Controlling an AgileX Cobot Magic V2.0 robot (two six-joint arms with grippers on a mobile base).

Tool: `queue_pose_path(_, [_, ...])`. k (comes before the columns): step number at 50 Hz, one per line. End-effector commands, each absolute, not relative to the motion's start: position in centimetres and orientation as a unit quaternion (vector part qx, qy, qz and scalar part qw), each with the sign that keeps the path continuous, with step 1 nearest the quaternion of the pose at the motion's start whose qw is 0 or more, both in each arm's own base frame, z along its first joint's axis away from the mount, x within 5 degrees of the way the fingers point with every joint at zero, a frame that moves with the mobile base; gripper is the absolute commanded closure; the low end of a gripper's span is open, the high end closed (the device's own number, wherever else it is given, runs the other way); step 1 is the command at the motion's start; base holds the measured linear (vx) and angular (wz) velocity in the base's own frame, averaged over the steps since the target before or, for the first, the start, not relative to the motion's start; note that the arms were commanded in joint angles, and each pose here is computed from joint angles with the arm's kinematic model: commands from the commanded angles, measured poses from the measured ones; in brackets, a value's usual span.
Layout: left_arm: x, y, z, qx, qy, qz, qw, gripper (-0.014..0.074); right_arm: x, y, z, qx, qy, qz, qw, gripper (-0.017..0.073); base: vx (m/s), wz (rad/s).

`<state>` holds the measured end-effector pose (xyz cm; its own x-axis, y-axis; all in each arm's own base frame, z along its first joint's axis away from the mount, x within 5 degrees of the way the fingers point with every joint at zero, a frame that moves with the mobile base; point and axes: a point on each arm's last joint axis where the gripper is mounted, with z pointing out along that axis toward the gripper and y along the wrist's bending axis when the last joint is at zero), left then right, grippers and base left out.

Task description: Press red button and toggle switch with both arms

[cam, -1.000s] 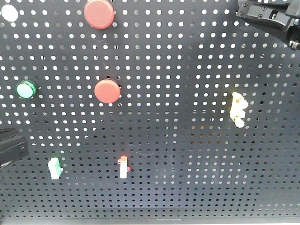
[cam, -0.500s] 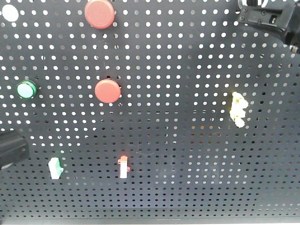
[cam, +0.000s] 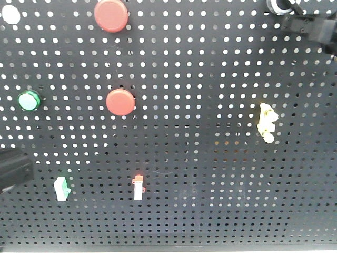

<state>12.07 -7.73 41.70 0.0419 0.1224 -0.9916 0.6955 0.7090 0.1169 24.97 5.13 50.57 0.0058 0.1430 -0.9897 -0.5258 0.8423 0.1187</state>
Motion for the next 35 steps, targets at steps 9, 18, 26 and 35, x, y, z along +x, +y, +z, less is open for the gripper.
queue_pose_path(9, [11.4, -7.5, 42.8, 0.307, 0.642, -0.219, 0.668, 0.0591, 21.4, 4.2, 53.2, -0.153, 0.634, 0.173, 0.738, 0.0562, 0.00, 0.00])
queue_pose_path(18, [10.7, -7.0, 41.0, 0.285, 0.658, -0.212, 0.664, 0.0591, 17.0, 3.7, 54.1, -0.179, 0.640, 0.106, 0.740, 0.0562, 0.00, 0.00])
queue_pose_path(26, [9.4, -6.3, 37.4, 0.265, 0.691, -0.208, 0.639, 0.0591, 12.9, 3.0, 51.3, -0.168, 0.638, 0.059, 0.749, 0.0562, 0.00, 0.00])
queue_pose_path(35, [6.4, -5.3, 33.5, 0.255, 0.702, -0.202, 0.633, 0.0591, 6.8, 2.1, 43.4, -0.142, 0.626, 0.009, 0.767, 0.0562, 0.00, 0.00])
